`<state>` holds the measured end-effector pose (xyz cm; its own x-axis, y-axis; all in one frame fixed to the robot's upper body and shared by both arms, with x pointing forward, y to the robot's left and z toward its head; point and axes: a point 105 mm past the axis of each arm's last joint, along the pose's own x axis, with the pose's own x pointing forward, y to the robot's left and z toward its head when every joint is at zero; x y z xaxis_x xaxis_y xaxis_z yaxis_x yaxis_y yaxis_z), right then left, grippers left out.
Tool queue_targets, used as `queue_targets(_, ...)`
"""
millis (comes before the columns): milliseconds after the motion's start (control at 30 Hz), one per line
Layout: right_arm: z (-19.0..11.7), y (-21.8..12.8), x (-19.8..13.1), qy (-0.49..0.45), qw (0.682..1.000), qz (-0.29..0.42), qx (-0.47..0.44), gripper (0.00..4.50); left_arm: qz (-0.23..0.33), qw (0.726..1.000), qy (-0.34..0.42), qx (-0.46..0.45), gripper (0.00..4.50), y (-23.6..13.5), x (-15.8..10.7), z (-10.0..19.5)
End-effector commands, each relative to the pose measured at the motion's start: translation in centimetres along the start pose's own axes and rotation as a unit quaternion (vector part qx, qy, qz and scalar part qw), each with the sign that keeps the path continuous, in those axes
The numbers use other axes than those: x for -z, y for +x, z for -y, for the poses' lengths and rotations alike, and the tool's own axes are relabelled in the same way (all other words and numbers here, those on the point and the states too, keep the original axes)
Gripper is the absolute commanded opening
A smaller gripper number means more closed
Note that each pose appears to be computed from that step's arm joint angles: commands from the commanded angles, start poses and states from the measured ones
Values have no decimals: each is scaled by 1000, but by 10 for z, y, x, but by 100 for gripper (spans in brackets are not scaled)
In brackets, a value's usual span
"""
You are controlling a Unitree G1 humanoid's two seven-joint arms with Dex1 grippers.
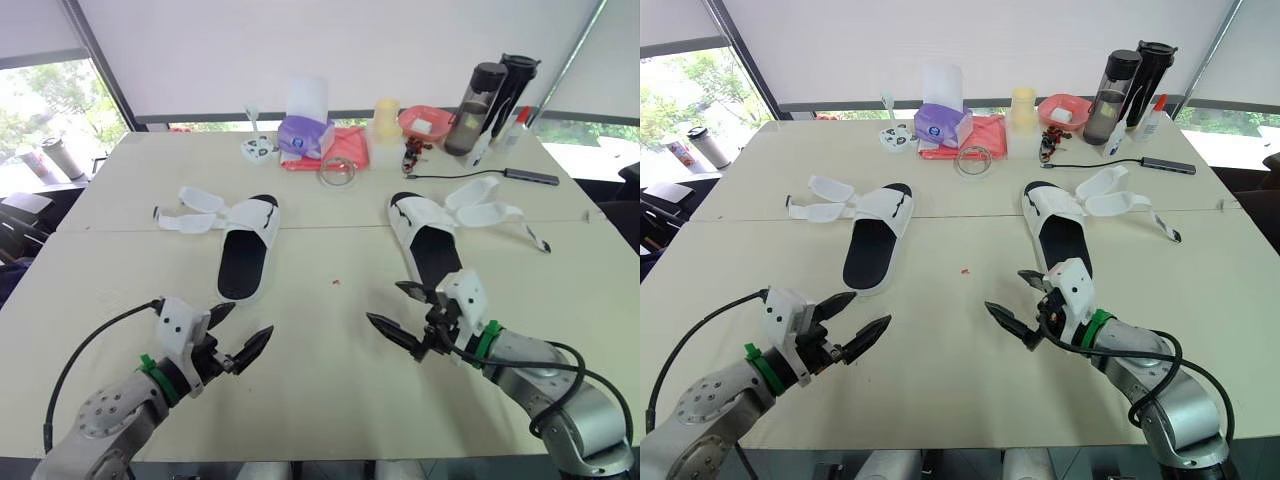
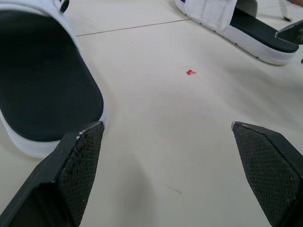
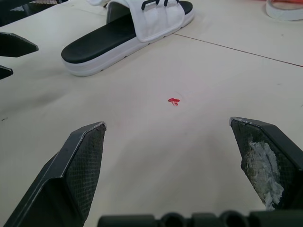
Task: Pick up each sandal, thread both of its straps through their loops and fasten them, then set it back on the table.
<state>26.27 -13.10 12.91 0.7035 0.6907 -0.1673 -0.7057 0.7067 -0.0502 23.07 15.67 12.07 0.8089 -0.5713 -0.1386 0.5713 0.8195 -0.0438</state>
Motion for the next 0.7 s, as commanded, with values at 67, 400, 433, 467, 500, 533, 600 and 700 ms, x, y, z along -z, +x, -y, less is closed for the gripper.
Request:
queue_targets(67, -1, 0, -13, -21, 999, 28, 11, 448, 11, 1000, 10, 6, 446, 1, -9, -3)
queue_targets(400, 17, -1, -23, 79, 989, 80, 99, 448, 26, 996, 20, 86, 446, 22, -35, -3)
queue_targets(433, 18, -1, -24, 94, 986, 86, 105, 448, 25, 995, 20, 95, 446, 23, -36, -2)
queue_targets(467, 22, -1, -27, 119, 981, 99, 118, 448, 26, 993, 22, 112, 446, 26, -41, -1)
queue_targets(500, 29, -1, -32, 157, 970, 121, 142, 448, 28, 990, 30, 137, 446, 30, -49, 2)
queue_targets(533, 39, -2, -36, 198, 954, 144, 172, 448, 33, 986, 37, 161, 446, 34, -59, 4)
queue_targets(600, 56, -4, -42, 275, 920, 180, 214, 448, 39, 978, 52, 199, 446, 41, -73, 10)
queue_targets(700, 68, -3, -43, 348, 882, 199, 247, 448, 56, 975, 55, 206, 446, 50, -85, 12)
